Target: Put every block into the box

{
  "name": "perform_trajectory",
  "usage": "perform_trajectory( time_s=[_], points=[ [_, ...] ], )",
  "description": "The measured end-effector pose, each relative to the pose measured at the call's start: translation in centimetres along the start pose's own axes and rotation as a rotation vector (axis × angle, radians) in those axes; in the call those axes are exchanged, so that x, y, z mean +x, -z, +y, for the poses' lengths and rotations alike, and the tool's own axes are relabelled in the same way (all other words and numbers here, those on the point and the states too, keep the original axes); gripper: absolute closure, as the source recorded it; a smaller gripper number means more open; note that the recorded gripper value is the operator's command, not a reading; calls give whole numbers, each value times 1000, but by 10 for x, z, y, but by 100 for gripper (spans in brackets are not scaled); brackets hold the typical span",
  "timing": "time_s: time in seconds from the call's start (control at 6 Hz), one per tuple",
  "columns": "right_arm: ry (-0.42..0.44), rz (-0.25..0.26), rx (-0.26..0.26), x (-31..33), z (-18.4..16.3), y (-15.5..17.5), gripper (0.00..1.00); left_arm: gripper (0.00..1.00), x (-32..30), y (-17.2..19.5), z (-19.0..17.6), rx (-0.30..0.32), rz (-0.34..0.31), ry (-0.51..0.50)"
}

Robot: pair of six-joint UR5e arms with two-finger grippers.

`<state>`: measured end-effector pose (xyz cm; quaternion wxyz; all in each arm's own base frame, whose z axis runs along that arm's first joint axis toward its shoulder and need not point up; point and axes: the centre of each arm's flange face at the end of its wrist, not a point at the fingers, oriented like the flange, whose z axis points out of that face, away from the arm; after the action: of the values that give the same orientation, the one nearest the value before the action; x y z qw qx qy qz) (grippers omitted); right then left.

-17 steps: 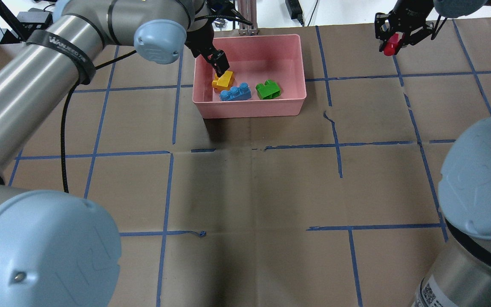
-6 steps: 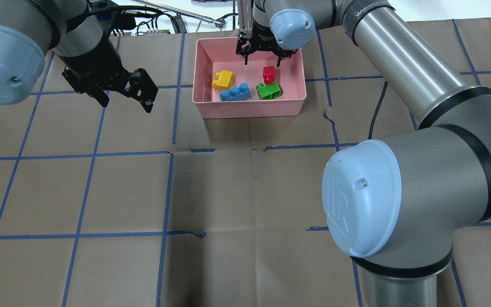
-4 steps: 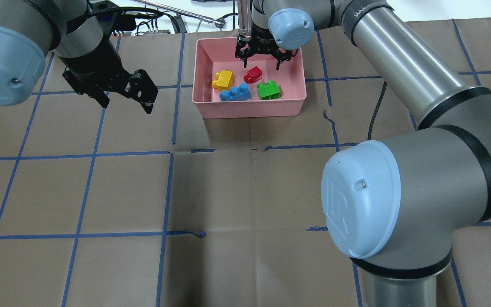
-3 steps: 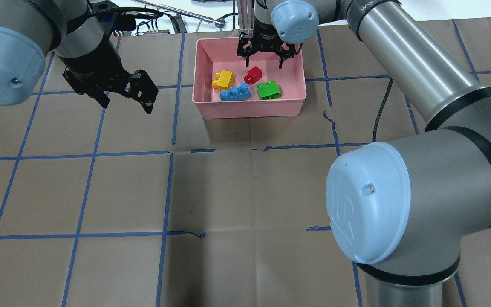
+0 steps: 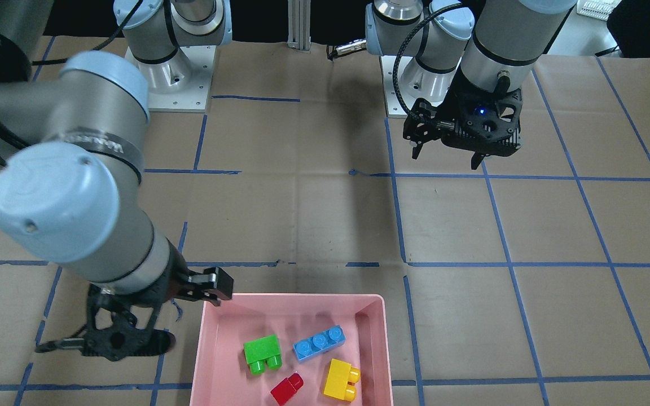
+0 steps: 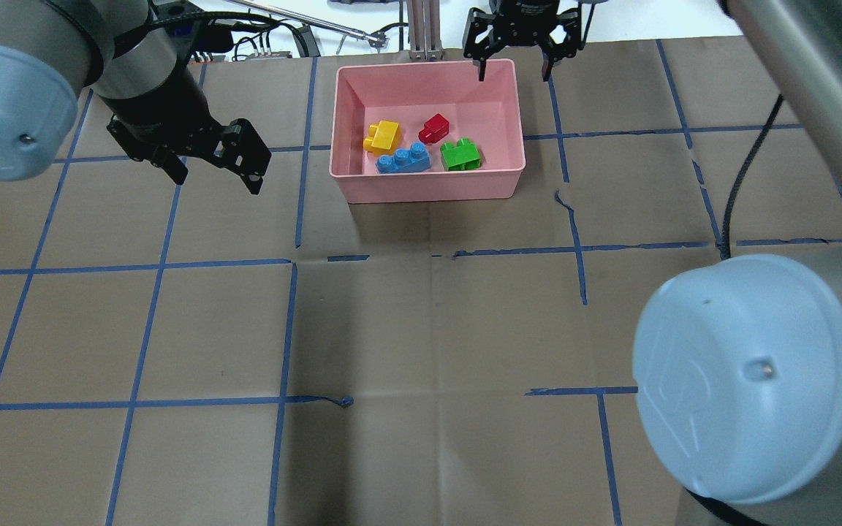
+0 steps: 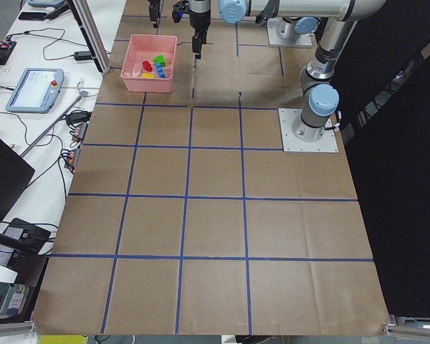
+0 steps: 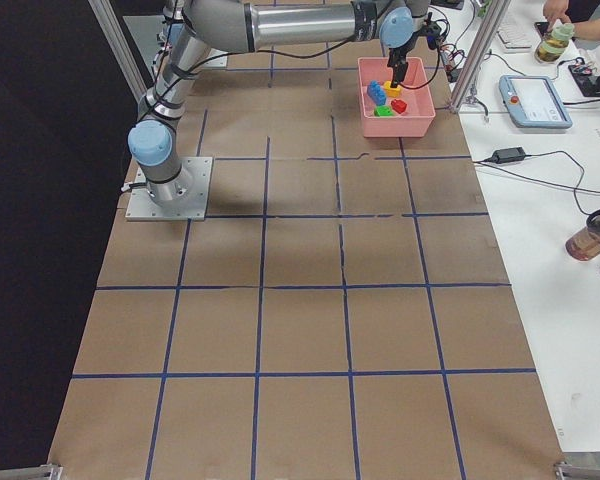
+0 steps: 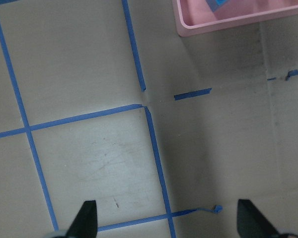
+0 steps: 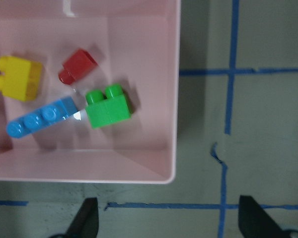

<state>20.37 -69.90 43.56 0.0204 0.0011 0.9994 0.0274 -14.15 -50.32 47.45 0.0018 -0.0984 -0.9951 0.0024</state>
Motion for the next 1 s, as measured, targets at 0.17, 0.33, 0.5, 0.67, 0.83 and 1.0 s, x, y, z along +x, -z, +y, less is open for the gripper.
perform_trajectory(
  time_s=[0.17, 0.33, 0.5, 0.67, 0.83, 1.0],
  points=[
    [1, 46, -63, 27, 30, 31, 9, 1, 0, 0, 0, 0, 0, 0],
    [3, 87, -122, 40, 64, 45, 7, 1, 0, 0, 0, 1, 0, 0],
    [5, 101, -158, 44, 106, 47, 1, 1, 0, 0, 0, 1, 0, 0],
    [7, 104, -138, 46, 147, 43, 1, 1, 0, 0, -1, 0, 0, 0],
    [5, 103, -75, 49, 177, 38, 1, 1, 0, 0, -1, 1, 0, 0],
    [-2, 100, -30, 51, 197, 34, 1, 1, 0, 0, -1, 2, 0, 0]
  ],
)
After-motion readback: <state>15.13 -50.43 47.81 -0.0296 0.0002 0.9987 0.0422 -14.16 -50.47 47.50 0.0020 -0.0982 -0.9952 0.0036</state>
